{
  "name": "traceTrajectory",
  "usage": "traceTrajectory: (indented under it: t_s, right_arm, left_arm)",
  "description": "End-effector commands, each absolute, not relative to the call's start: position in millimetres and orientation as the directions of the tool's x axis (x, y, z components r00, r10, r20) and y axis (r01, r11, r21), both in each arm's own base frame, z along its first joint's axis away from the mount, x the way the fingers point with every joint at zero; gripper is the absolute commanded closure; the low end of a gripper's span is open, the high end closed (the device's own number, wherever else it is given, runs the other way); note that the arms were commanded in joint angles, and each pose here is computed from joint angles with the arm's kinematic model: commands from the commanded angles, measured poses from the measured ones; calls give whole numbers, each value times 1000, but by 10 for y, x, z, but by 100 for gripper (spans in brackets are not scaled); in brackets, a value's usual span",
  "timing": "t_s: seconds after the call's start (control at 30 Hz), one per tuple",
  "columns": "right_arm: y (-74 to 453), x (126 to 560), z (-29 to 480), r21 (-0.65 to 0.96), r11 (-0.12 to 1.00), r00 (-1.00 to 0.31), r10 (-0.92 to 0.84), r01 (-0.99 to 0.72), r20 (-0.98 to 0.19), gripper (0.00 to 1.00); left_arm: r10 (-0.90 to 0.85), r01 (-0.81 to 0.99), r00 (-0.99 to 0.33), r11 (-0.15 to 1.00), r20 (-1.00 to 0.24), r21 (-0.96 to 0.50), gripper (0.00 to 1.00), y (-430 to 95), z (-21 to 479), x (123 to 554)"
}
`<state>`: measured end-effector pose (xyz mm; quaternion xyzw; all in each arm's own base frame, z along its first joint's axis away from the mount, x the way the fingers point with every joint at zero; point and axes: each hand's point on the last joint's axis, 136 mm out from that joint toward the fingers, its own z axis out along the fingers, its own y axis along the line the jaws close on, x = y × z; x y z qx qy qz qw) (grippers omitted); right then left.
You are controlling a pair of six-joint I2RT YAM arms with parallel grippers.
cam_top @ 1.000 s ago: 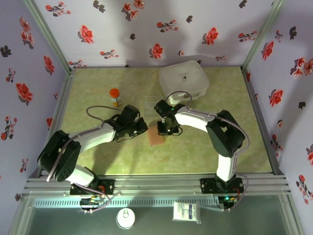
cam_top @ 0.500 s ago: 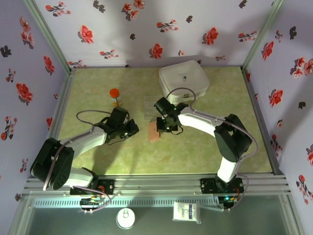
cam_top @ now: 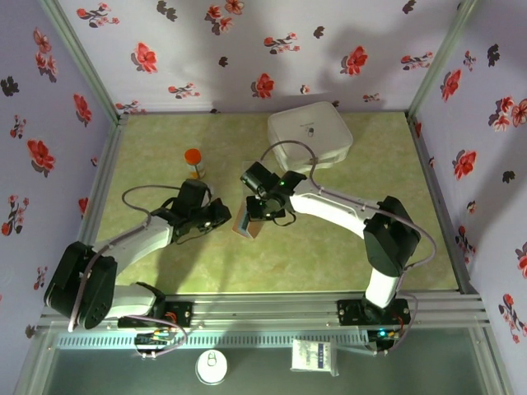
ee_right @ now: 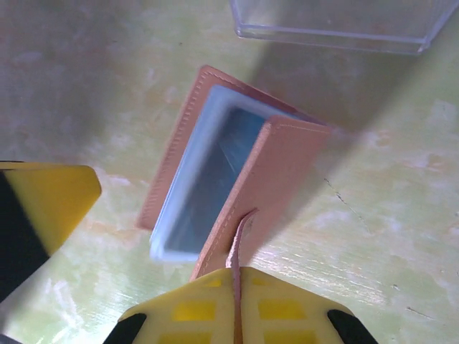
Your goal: Take the credit cards out of the card holder
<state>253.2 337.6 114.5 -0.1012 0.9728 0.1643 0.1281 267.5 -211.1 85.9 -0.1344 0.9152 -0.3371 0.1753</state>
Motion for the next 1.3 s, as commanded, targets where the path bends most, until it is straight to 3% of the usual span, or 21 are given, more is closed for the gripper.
traceTrajectory:
  t_s: [0.0, 0.37, 0.83, 1.27]
  right_arm:
    - [3346, 2522, 1180, 251, 930, -941, -198, -269, -276, 94]
    - [3357, 2354, 1232, 301, 885, -923, -281, -355, -261, 93]
    - [2499, 2422, 794, 106, 973, -964, -184, -207, -193, 93]
    - [2472, 2431, 357, 94, 982, -979, -154, -167, -130, 93]
  left_arm:
    - [-365, -105, -898, 720, -246, -686, 100, -2095, 941, 2653]
    - [-338, -111, -919, 715, -202, -690, 100, -2212, 799, 2663]
    - [-271, -124, -953, 755, -134, -644, 100, -2436, 390, 2658]
    - [-260, -146, -959, 790, -110, -596, 100, -2373, 207, 2579]
